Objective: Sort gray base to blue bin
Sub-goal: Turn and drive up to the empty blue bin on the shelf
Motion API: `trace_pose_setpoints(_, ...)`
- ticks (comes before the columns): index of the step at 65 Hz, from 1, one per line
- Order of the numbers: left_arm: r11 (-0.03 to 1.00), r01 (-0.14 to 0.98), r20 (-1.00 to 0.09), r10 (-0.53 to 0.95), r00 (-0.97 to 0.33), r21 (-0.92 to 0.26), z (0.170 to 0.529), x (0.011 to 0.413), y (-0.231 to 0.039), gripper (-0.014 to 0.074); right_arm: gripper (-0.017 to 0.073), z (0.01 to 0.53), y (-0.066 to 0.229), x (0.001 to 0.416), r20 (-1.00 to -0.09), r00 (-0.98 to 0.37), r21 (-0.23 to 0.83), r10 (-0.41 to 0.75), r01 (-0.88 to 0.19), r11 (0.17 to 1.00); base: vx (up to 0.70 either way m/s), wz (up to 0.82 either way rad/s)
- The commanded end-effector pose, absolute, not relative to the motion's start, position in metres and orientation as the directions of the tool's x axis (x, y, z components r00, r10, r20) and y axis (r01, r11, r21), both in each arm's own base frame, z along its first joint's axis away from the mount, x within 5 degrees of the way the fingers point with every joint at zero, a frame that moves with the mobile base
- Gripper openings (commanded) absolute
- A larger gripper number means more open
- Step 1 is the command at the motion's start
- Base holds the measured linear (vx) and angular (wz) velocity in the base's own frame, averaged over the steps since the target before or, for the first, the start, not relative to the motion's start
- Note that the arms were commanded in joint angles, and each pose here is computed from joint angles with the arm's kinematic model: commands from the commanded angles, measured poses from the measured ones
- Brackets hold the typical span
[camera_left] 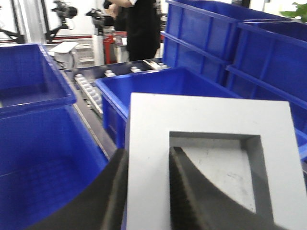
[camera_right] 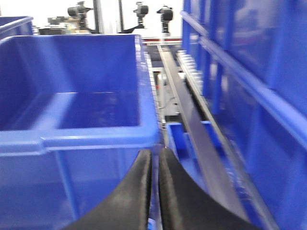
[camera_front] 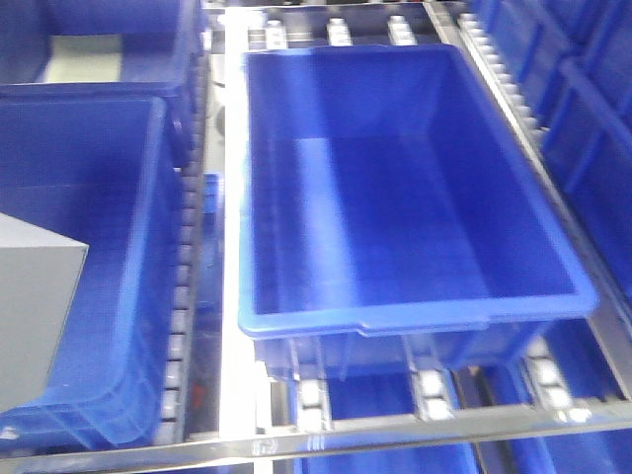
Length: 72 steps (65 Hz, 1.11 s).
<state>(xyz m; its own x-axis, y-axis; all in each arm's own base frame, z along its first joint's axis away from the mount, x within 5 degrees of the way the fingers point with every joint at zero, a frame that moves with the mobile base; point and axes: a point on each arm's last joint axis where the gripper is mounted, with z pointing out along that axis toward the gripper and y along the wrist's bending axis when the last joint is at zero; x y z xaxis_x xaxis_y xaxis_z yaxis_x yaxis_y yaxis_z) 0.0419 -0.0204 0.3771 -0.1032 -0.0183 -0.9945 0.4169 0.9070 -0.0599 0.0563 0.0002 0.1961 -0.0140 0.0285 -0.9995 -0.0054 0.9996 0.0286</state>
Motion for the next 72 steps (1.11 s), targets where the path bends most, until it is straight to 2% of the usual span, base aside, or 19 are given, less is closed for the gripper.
trace_pose_setpoints(1, 0.901, 0.427, -0.996, -0.089, 0.001, -0.08, 0.3949, 0.0415, -0.0204, 0.0151, -0.0004, 0.2028, 0.0002, 0.0556, -0.998, 0.066, 0.016, 0.016, -0.004, 1.0, 0.07, 0.28)
trace_pose_setpoints(72, 0.901, 0.427, -0.996, -0.089, 0.001, -0.08, 0.3949, 0.0415, -0.0204, 0.0151, -0.0004, 0.2028, 0.0002, 0.0556, -0.998, 0.066, 0.016, 0.016, -0.004, 1.0, 0.09, 0.07)
